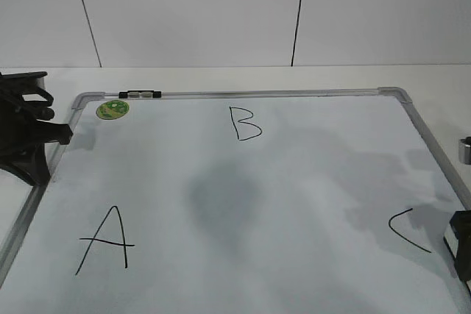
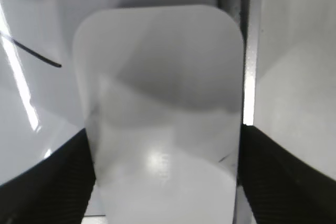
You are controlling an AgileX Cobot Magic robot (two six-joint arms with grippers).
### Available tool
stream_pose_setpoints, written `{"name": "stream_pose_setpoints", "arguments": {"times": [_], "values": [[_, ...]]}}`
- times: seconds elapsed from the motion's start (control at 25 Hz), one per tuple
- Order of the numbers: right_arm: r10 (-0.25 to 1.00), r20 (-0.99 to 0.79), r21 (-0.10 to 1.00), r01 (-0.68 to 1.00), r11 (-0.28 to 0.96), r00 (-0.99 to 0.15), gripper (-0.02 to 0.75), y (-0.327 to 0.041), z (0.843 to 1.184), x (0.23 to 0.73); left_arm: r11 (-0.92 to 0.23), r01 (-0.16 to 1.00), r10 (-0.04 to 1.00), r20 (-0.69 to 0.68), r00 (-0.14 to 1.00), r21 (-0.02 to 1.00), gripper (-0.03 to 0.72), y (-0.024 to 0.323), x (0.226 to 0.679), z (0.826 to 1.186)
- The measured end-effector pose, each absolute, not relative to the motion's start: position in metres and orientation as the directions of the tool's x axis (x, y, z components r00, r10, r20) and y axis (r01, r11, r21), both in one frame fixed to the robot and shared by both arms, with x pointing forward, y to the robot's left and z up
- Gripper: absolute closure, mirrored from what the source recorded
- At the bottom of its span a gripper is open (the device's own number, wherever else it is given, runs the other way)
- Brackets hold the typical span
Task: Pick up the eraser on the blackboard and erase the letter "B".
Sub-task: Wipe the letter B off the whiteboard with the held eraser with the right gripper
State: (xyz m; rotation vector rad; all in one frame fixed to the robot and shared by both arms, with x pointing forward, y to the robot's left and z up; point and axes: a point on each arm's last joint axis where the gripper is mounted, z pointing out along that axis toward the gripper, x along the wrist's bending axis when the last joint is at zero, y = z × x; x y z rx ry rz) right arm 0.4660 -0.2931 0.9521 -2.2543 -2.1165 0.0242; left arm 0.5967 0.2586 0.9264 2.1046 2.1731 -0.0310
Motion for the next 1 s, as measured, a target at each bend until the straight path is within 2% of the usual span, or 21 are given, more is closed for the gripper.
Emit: {"name": "stream_pose_setpoints", "arguments": {"times": [0.68,1.0], "values": [[0.998,0.022,-0.062,0.996,-0.061,0.062,0.148,-0.2930,0.9492,0.4695,0.034,0.997,0.995,-0.096,-0.028,0.066,0.655,0.2587,0.5967,0.9264],[0.998,0.020,-0.061,0.996,-0.059,0.060,0.197,-0.2931,0.9544,0.4744,0.034,0.997,0.995,-0.096,-0.028,0.066,0.655,0.2587,0.5967,0.9264]]}}
